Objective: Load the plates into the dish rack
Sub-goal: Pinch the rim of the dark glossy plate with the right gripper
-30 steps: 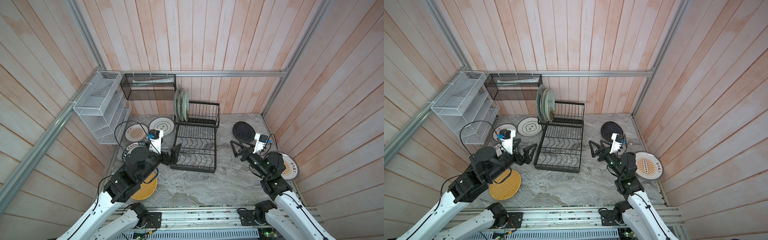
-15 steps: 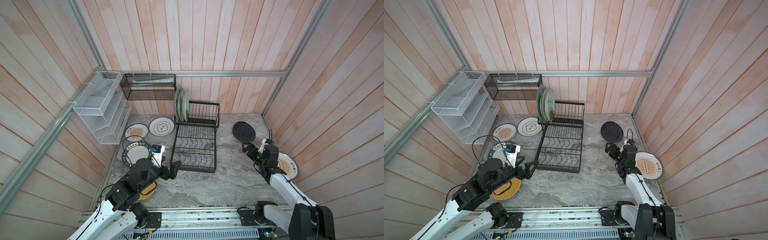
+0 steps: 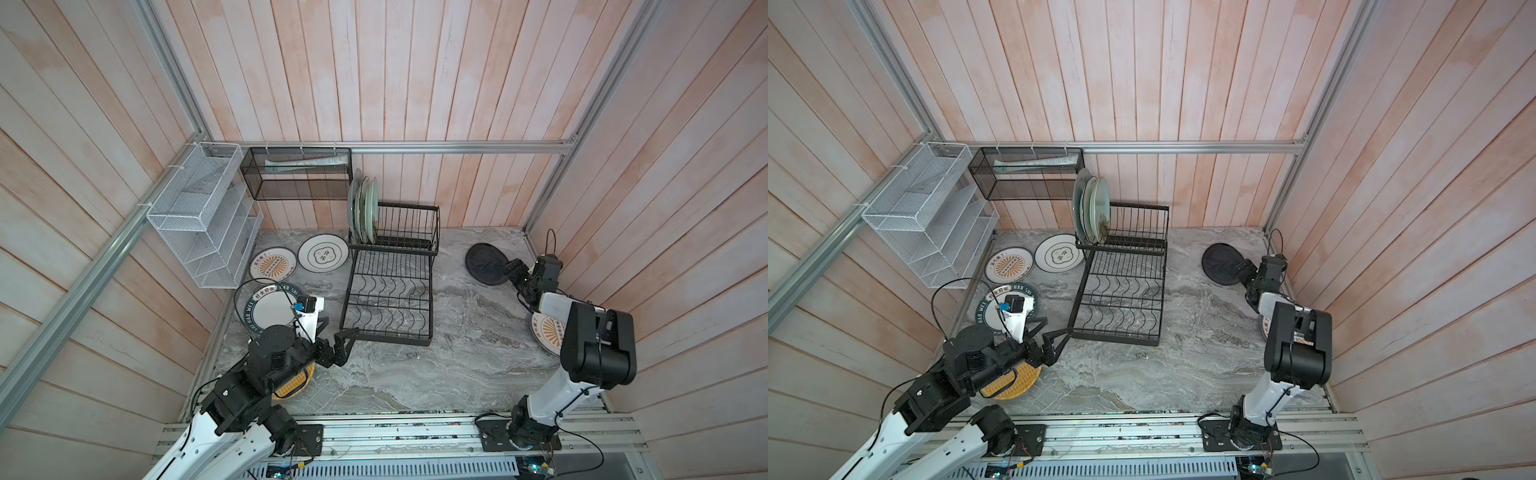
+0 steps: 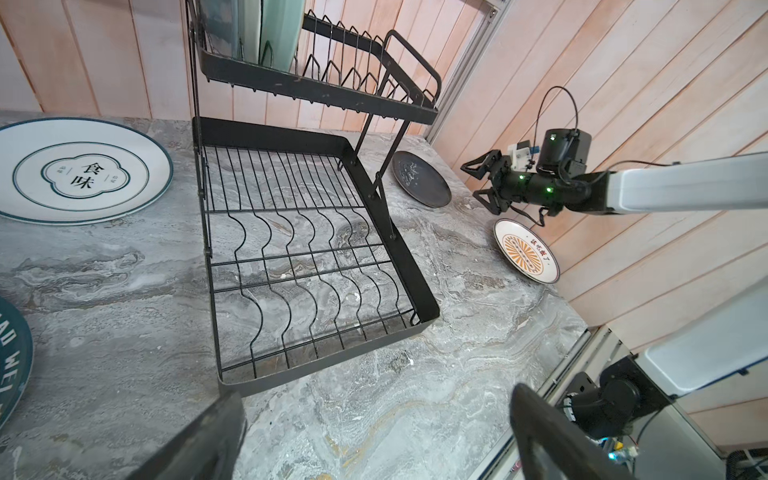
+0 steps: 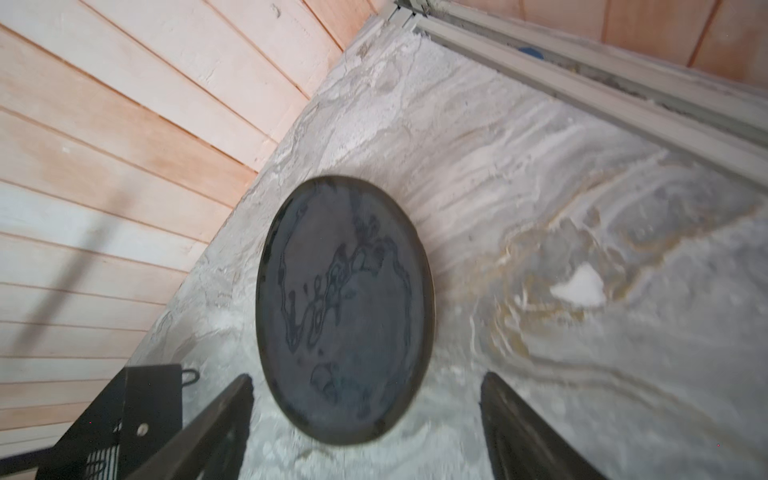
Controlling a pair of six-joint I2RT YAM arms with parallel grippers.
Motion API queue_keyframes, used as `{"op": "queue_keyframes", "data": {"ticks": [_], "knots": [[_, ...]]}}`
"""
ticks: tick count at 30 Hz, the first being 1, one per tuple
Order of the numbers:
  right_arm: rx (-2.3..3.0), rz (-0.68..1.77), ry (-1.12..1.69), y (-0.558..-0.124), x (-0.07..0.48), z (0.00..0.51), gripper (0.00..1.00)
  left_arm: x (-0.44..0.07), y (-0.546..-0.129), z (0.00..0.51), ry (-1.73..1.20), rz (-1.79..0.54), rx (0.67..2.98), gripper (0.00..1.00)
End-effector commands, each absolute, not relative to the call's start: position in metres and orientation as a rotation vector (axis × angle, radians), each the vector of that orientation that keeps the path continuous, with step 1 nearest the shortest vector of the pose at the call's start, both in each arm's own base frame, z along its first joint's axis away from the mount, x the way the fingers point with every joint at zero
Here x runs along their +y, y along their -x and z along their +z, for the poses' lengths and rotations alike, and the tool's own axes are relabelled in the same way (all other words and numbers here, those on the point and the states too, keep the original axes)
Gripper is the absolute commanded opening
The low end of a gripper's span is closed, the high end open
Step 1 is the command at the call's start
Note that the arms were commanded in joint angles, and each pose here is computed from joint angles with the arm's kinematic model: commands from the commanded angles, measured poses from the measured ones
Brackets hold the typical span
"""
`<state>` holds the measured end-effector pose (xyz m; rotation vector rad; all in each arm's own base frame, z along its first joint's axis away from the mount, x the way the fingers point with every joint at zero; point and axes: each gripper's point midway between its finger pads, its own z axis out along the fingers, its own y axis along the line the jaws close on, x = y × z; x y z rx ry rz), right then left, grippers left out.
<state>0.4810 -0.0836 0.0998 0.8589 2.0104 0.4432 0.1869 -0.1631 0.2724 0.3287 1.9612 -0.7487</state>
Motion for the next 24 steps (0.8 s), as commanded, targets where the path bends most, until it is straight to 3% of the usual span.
{"op": "queue_keyframes", "data": {"ticks": [1,13,24], "knots": [[2.086,0.455,-0.843,-0.492,-0.095,0.082,0.84,-0.166,-0.184,0.270,-0.360,-0.769,1.956,1.00],[2.228,0.601,-0.703,-0.544,-0.096,0.053,0.84,-0.161,-0.188,0.271,-0.331,-0.761,1.948,1.00],[2.352,0.791,-0.607,-0.552,-0.076,0.025,0.79,-0.159,-0.189,0.271,-0.320,-0.756,1.946,1.00]]}}
